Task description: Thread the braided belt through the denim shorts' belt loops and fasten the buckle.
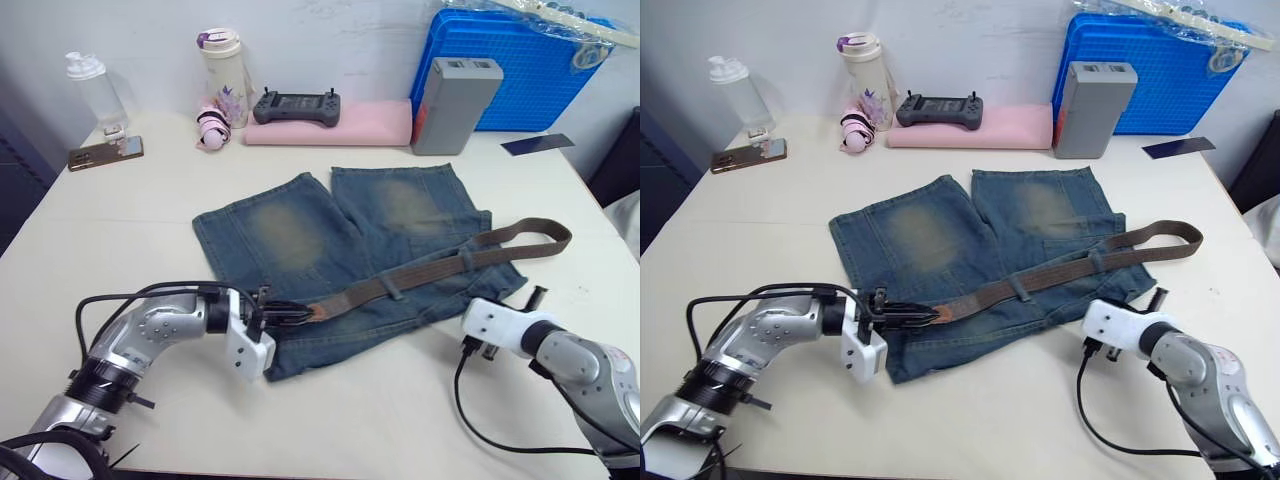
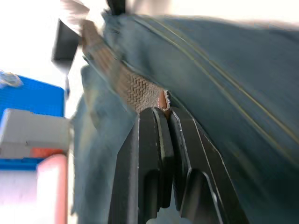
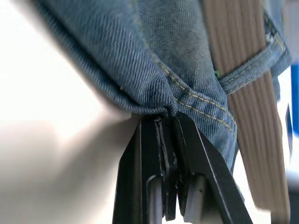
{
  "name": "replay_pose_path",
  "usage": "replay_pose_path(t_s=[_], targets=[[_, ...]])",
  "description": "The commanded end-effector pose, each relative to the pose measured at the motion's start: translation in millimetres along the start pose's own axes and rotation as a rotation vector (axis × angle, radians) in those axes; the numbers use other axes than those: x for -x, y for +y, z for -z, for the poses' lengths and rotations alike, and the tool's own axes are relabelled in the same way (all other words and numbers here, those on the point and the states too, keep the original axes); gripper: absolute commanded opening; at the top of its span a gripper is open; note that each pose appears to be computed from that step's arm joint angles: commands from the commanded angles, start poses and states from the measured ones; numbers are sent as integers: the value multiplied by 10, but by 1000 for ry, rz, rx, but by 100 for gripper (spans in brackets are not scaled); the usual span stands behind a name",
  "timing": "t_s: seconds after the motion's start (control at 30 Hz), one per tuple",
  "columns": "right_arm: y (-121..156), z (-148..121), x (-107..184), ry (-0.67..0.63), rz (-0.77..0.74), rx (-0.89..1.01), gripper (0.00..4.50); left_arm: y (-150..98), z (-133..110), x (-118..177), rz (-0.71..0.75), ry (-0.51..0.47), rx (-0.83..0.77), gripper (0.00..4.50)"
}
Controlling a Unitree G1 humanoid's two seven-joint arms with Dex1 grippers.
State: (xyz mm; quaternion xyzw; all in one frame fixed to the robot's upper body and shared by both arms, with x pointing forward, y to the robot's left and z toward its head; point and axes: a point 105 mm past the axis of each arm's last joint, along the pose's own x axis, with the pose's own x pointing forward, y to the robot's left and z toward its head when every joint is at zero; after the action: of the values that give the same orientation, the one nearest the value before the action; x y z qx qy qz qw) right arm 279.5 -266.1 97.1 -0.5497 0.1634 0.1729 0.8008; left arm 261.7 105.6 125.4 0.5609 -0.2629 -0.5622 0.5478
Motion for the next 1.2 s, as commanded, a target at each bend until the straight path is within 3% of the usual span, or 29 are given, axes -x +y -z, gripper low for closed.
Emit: replay_pose_path(t_s=[0.03,0.3,0.43,0.53,0.63,0.77,0.93,1.07,1.2], targets=[[-164,488,106,201,67,-44,2,-22,-50,106,-5,-6,-10,0],[-90,397,57,158,46,-131,2,-3,-130,113,-46,-37,1,0],[-139,328,108,130,58,-225,154,15,-124,171,-118,-38,20,0],[-219,240,189,98,55,-264,288,-82,-97,257,-116,-20,-5,0],[-381,47,331,8,32,-334,439,-24,-115,314,-175,-17,-16,0],[-608,-239,521,-114,-24,-503,445,-48,-162,353,-201,-7,-16,0],[-513,-875,676,-353,-310,-845,445,-68,-236,368,-219,1,-16,0],[-124,-1309,748,-531,-684,-1038,445,-43,-252,384,-221,9,-46,0],[256,-1610,872,-642,-943,-1124,445,-5,-245,397,-226,20,-62,0]])
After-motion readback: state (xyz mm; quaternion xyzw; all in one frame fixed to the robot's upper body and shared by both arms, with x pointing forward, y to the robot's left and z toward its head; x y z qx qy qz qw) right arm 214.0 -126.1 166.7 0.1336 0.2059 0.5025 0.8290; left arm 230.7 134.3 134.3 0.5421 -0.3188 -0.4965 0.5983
